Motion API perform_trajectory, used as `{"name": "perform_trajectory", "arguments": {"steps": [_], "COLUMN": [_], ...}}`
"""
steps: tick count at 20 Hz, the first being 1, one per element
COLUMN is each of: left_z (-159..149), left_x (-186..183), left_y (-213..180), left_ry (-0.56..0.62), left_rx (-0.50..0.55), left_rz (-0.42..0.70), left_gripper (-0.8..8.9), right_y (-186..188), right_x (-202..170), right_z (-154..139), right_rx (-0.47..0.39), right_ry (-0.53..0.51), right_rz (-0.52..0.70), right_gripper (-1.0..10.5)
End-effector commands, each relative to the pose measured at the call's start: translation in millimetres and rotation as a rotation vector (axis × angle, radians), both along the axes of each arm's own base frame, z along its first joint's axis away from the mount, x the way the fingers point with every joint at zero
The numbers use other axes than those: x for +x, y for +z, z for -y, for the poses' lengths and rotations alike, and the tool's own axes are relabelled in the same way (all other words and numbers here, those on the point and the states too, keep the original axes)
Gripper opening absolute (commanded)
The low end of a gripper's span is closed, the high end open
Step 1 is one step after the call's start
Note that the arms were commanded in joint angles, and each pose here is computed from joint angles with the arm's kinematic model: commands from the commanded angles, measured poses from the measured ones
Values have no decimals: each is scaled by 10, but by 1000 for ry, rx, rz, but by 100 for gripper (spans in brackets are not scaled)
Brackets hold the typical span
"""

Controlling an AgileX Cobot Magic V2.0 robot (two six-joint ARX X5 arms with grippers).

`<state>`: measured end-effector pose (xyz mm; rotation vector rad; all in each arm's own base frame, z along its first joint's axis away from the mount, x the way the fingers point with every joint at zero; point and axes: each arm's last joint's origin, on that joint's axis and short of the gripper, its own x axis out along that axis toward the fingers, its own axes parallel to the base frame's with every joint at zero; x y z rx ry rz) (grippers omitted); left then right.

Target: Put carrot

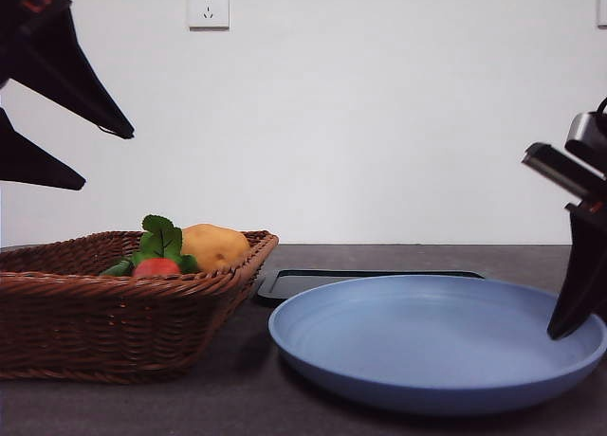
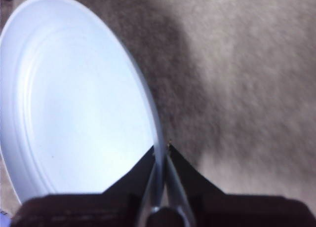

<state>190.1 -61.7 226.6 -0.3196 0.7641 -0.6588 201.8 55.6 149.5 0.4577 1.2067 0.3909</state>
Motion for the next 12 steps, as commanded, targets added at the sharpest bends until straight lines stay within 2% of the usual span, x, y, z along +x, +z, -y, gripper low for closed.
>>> {"name": "perform_trajectory", "arguments": {"steps": [1, 4, 8, 12], "left_z": [100, 265, 500, 743], "left_x": [26, 93, 306, 561], "left_y": [46, 113, 77, -113], "left_ry": [20, 63, 67, 22], "left_rx": [43, 151, 297, 372], "left_rz": [19, 4, -109, -217], "left_gripper": [370, 362, 362, 361], "right_y": [105, 237, 362, 434], "right_x": [-3, -57, -114, -149], "right_z": [0, 49, 127, 139], "right_rx": [10, -8, -32, -24], "right_ry": [-2, -33, -83, -87], "right_rz": [41, 104, 166, 206], "right_gripper": [3, 4, 4, 4]}}
